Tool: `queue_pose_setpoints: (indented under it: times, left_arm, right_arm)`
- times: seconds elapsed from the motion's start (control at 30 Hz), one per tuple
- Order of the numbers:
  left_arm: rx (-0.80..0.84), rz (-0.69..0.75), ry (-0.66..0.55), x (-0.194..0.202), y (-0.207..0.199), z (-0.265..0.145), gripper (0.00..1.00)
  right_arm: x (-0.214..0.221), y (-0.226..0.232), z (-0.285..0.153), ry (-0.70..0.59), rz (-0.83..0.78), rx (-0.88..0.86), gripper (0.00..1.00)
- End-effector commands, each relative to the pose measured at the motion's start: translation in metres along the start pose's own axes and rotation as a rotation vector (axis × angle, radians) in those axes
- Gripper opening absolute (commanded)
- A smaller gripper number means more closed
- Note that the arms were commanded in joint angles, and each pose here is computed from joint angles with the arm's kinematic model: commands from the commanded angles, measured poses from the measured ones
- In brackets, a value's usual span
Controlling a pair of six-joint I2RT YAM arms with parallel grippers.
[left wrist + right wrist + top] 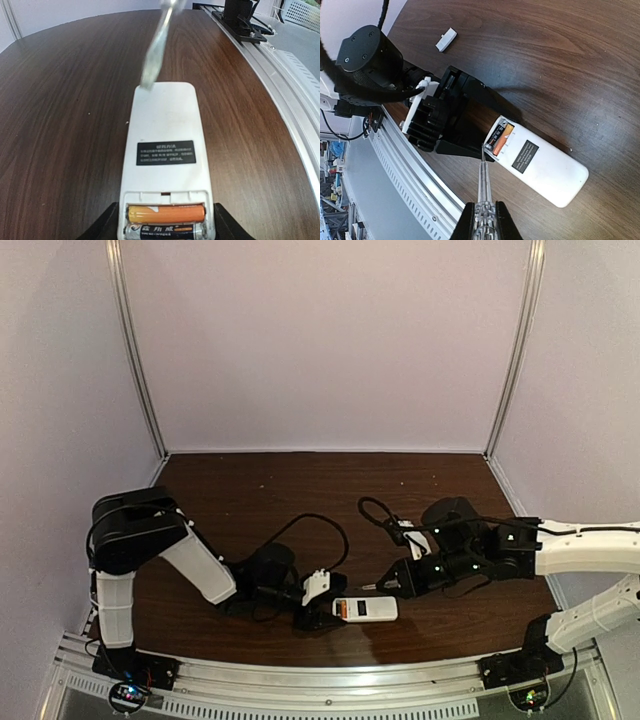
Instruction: Unload the batteries from the remote control
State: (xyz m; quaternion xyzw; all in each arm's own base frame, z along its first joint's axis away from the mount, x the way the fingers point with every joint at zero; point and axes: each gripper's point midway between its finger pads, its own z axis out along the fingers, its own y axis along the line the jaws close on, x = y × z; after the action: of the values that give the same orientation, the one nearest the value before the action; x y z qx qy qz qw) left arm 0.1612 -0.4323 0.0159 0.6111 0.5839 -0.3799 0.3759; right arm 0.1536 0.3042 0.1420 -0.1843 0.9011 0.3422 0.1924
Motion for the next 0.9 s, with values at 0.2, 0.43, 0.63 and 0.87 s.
queue_pose_setpoints:
  times: [0.2, 0.43, 0.63, 0.87]
  left_arm:
    - [0.064, 0.015, -0.01, 0.001, -0.016, 0.005, 0.84]
    - [0.024, 0.038, -0.061, -0.016, -0.017, -0.013, 0.97]
    - [-0.04, 0.042, -0.082, -0.021, -0.011, -0.036, 0.97]
    - [-0.104, 0.001, -0.076, -0.007, 0.009, -0.049, 0.8]
  right_arm:
    - [0.015, -0.006, 0.028, 0.112, 0.063, 0.016, 0.0]
    - [0.014, -0.004, 0.037, 0.144, 0.07, 0.016, 0.0]
    - [0.015, -0.001, 0.043, 0.16, 0.077, 0.007, 0.0]
    - [0.012, -0.001, 0.05, 0.161, 0.084, 0.006, 0.0]
